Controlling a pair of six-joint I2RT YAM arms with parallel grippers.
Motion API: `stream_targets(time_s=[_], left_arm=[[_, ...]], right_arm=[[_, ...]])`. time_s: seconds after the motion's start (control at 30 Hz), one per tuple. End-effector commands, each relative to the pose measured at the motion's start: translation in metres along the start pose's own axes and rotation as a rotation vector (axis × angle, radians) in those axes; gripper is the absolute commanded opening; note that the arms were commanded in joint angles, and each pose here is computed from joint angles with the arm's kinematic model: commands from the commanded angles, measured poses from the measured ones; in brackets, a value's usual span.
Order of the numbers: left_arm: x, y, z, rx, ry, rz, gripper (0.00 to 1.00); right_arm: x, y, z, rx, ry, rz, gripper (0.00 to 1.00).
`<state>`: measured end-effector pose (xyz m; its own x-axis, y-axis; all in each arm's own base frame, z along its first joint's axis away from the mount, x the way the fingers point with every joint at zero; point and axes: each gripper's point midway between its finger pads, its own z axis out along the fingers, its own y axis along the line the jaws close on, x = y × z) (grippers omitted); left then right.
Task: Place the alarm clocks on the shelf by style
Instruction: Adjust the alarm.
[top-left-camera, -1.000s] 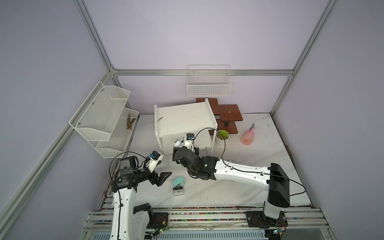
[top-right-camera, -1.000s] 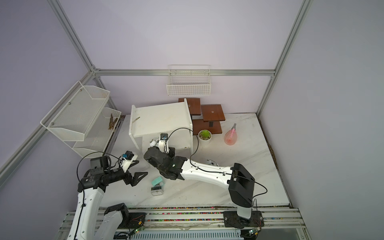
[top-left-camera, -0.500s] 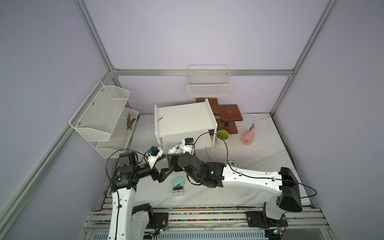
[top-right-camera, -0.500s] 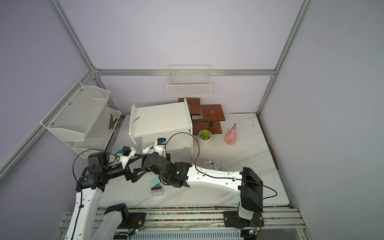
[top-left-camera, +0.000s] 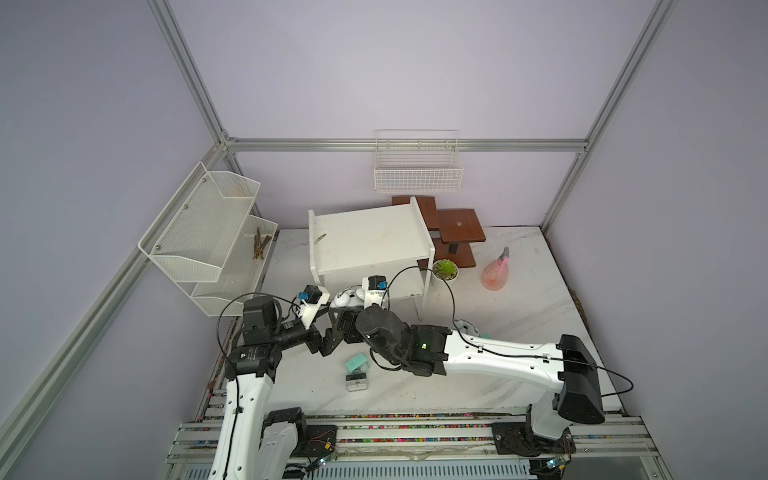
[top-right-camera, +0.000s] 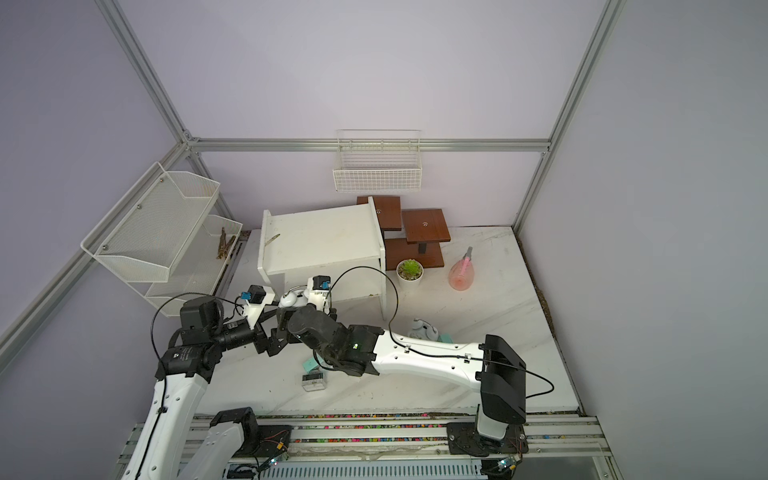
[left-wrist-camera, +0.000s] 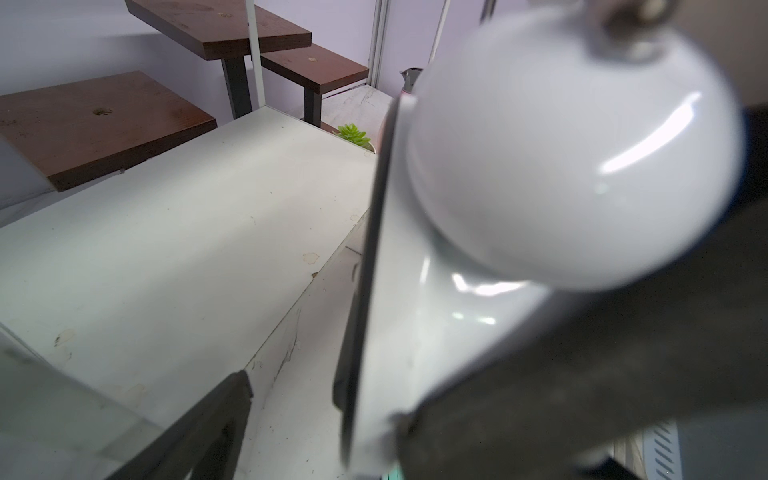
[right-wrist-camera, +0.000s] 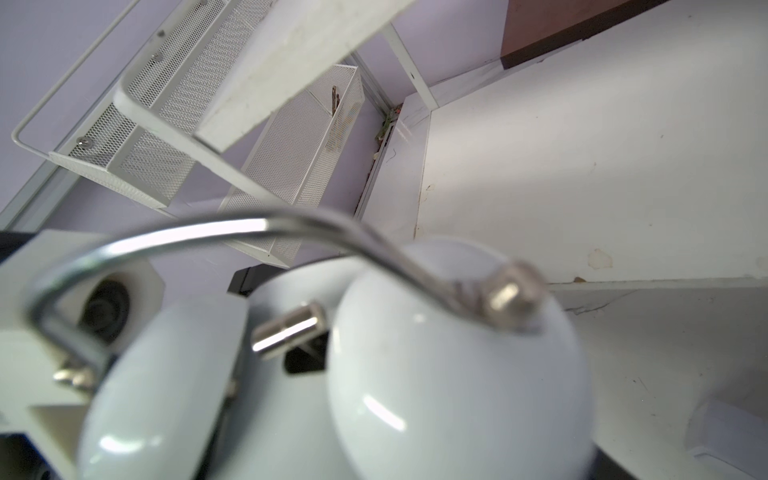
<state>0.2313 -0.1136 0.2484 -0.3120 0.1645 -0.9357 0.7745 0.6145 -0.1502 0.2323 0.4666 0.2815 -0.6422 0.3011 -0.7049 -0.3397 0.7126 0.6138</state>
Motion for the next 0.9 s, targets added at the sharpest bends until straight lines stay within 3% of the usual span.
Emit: stream_targets(time_s=[0.0, 0.13, 0.43, 0.67, 0.8, 0.87], left_arm=[[-0.014, -0.001, -0.001, 0.005, -0.039, 0.025, 0.9], [-0.015, -0.004, -0.001, 0.017, -0.044, 0.036, 0.83], [-0.019, -0.014, -0.002, 0.07, -0.066, 0.047, 0.79], [-0.019, -0.016, -0.002, 0.08, -0.07, 0.049, 0.59], [-0.018, -0.017, -0.002, 0.083, -0.069, 0.039, 0.49], [-0.018, -0.018, -0.002, 0.088, -0.07, 0.029, 0.43]], right_arm=[[0.001, 0.01, 0.001, -0.04, -0.009, 0.015, 0.51], [0.003, 0.008, 0.004, -0.032, -0.008, 0.014, 0.52], [0.006, 0.001, 0.005, -0.034, 0.004, 0.044, 0.53], [0.007, -0.007, 0.005, -0.026, -0.003, 0.054, 0.57], [0.004, -0.012, 0.004, -0.022, -0.023, 0.056, 0.64], [0.004, -0.016, 0.003, -0.017, -0.035, 0.053, 0.76]])
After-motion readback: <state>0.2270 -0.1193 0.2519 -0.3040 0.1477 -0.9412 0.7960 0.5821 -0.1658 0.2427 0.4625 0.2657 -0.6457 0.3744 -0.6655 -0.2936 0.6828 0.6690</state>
